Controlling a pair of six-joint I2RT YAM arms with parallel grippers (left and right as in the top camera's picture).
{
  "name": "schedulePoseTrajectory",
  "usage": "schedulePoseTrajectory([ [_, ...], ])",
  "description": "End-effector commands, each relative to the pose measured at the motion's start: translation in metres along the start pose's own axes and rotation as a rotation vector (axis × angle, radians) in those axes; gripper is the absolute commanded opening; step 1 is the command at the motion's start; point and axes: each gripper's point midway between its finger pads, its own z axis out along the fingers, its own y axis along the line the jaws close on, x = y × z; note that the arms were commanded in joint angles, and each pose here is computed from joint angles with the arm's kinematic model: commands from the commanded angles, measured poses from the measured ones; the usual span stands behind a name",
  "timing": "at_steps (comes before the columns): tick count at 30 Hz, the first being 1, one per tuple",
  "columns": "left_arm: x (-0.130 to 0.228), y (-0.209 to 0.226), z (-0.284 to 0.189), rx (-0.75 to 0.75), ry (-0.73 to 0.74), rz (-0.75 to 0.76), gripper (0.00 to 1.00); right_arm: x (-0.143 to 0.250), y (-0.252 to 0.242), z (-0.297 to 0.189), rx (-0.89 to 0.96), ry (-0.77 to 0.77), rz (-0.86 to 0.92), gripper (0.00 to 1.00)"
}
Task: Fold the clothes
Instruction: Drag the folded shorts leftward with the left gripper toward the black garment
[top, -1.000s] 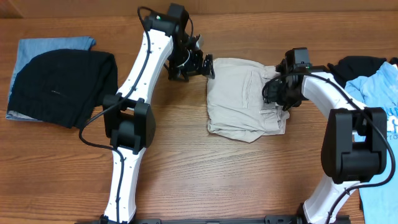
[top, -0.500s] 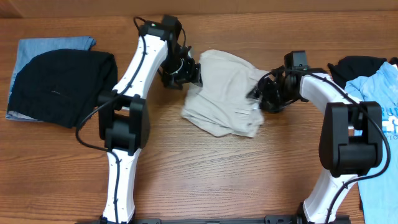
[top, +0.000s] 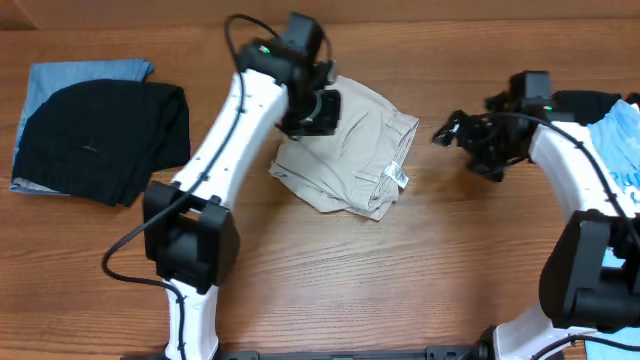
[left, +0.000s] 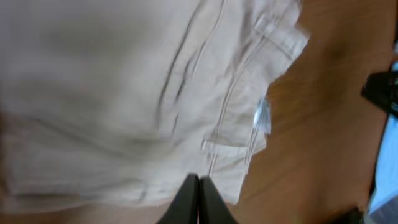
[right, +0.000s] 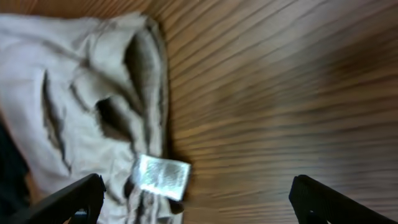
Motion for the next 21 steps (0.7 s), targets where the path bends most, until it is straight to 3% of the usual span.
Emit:
schedulePoseTrajectory([
  [1,0.021,-0.018,0.049,-0.001,0.023,-0.036,0.04,-0.015,-0.015,-0.009,0.043,-0.054,-0.006,1.00],
  [4,0.032,-0.040,0.081,0.011,0.003,0.027,0.04,-0.016,-0.016,-0.009,0.042,-0.056,-0.004,1.00],
  [7,0.038,-0.028,0.096,-0.145,-0.045,0.023,0.04,-0.016,-0.016,-0.009,0.042,-0.056,-0.004,1.00],
  [11,0.059,-0.024,0.115,-0.159,-0.005,0.038,0.04,-0.016,-0.016,-0.009,0.042,-0.056,-0.004,1.00],
  [15,0.070,0.002,0.137,-0.214,-0.018,0.031,0.04,-0.016,-0.016,-0.009,0.042,-0.056,-0.004,1.00],
  [21,0.103,0.058,0.117,-0.415,0.133,-0.026,0.09,-0.016,-0.016,-0.009,0.042,-0.056,-0.004,1.00],
])
